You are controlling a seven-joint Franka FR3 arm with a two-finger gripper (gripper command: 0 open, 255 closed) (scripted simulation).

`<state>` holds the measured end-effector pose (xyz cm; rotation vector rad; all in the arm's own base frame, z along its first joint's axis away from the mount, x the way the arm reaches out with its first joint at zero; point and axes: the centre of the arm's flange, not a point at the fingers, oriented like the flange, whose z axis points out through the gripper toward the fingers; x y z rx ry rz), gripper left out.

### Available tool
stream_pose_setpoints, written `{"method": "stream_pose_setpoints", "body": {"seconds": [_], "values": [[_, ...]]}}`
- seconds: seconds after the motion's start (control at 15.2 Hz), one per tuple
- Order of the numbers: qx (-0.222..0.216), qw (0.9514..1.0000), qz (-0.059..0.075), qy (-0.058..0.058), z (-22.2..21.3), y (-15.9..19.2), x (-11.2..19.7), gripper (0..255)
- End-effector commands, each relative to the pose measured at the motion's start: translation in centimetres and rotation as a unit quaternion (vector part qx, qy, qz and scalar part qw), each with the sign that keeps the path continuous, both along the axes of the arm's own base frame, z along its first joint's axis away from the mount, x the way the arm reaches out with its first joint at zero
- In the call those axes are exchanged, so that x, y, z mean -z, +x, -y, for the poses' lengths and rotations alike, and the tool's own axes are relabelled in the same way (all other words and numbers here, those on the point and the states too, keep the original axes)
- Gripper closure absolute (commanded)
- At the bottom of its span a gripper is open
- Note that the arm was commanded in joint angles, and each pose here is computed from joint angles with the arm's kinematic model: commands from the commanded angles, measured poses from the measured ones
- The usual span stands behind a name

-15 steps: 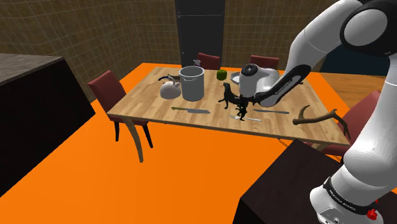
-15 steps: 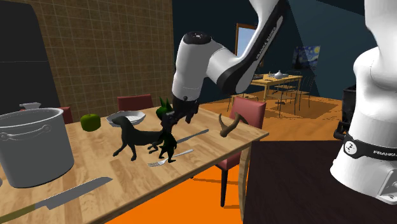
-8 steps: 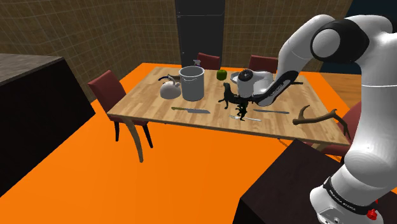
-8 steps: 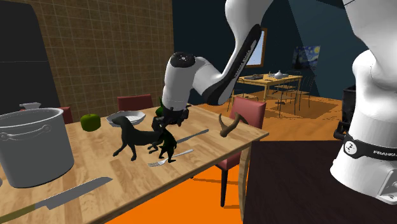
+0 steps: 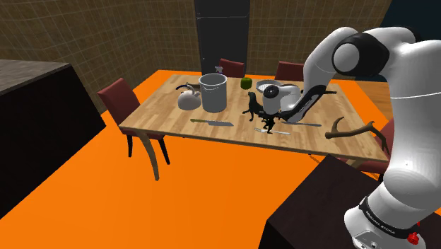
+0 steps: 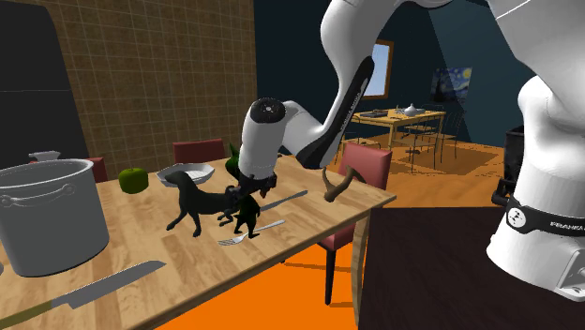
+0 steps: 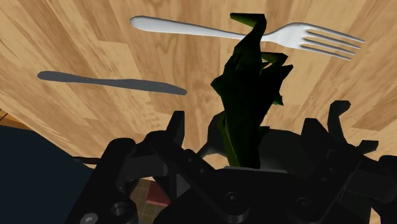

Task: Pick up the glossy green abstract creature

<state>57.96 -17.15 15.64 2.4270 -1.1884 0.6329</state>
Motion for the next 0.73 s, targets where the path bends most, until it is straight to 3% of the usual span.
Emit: {"method": "stream_pose_setpoints", "body": {"seconds": [0.0, 0.07, 0.66], "values": [[0.0, 1.0, 0.0, 0.0, -0.05, -0.06, 0.4, 0], [0.0, 1.0, 0.0, 0.0, -0.02, -0.12, 0.34, 255], [0.0, 1.0, 0.0, 0.0, -0.05, -0.05, 0.4, 255]]}}
